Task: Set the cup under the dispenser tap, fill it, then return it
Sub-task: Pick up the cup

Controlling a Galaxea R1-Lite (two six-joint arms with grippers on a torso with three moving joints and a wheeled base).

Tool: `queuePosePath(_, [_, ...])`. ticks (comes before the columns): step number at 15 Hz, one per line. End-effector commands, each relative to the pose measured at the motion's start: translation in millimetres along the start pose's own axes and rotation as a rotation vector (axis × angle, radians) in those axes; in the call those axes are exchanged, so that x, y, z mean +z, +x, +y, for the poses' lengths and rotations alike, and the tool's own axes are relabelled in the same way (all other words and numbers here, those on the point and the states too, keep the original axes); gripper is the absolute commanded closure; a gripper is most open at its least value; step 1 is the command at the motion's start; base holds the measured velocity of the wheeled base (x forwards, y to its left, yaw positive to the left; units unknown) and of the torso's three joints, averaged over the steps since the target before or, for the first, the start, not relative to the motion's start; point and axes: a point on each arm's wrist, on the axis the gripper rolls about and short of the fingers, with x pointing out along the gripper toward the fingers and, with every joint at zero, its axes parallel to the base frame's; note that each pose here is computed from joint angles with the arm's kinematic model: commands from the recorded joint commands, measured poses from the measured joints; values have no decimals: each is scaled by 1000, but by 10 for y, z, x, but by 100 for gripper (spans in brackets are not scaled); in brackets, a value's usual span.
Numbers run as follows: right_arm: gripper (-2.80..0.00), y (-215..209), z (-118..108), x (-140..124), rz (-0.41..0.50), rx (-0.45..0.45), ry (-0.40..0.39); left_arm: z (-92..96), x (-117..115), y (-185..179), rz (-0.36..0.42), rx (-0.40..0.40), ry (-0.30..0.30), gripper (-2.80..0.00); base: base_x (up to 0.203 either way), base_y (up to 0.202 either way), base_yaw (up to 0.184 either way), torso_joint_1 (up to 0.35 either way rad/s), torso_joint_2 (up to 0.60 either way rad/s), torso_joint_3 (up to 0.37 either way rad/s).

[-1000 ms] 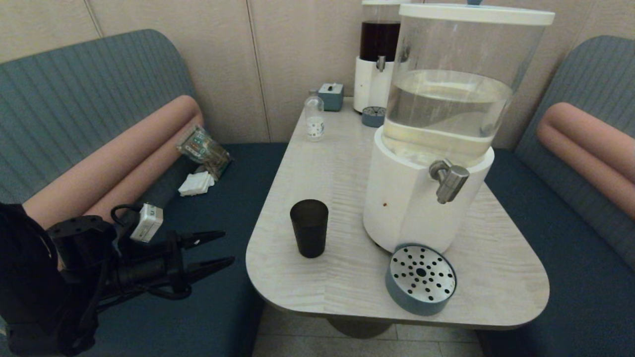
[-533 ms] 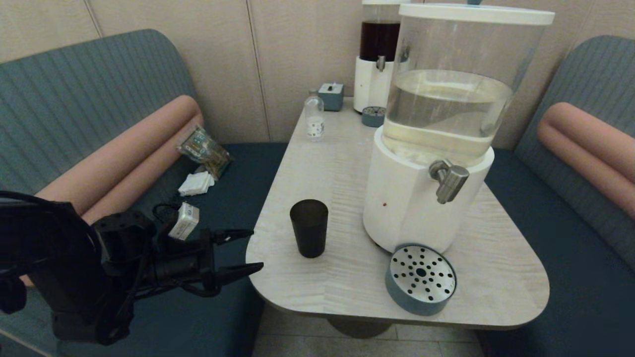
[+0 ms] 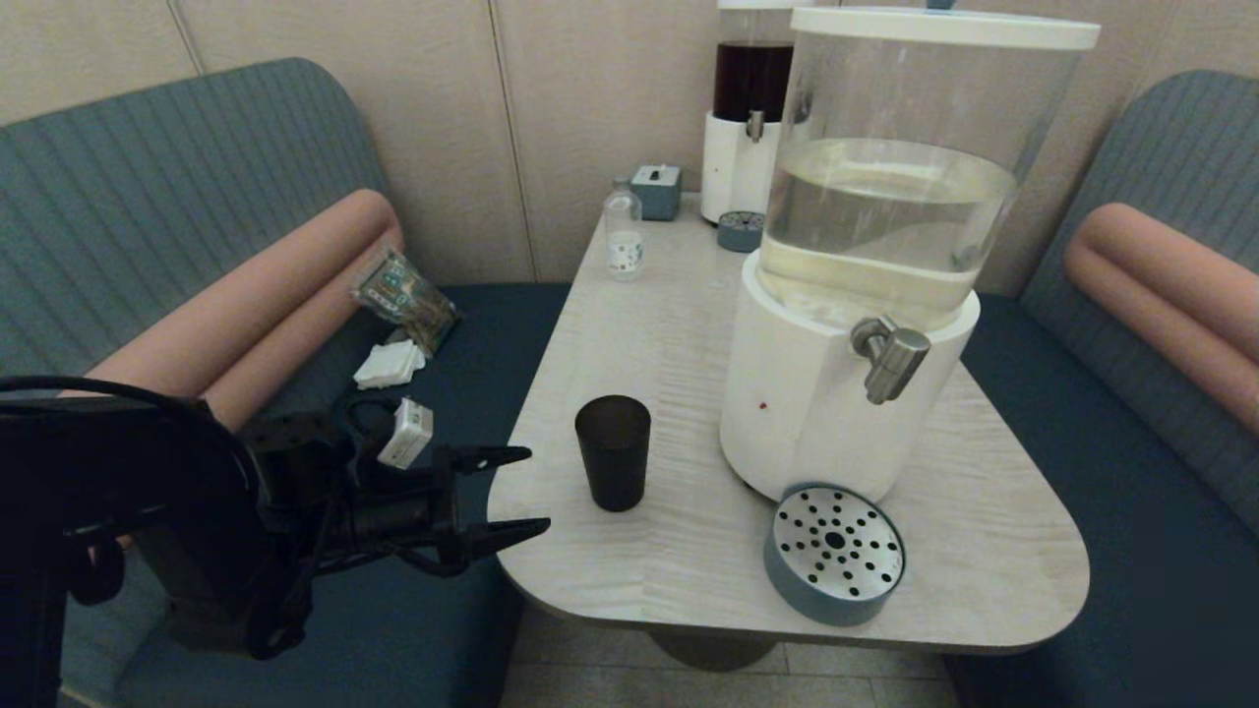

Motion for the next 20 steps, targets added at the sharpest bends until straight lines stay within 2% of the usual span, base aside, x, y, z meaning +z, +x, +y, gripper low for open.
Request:
queuePosePath(1, [0, 8, 0, -39, 12, -1, 0, 31, -22, 89, -8, -21, 17, -280, 0, 0, 0, 0, 0, 0])
queuePosePath(8, [0, 9, 0, -38, 13, 1, 0, 183, -64, 389, -31, 7, 67, -280, 0, 0, 0, 0, 0, 0])
queuePosePath(15, [0, 8, 0, -39, 12, 1, 0, 156, -67, 709, -53, -11, 79, -280, 0, 0, 0, 0, 0, 0])
queuePosePath(20, [0, 8, 0, -38, 12, -1, 0, 196, -75, 998, -84, 29, 94, -280, 0, 0, 0, 0, 0, 0])
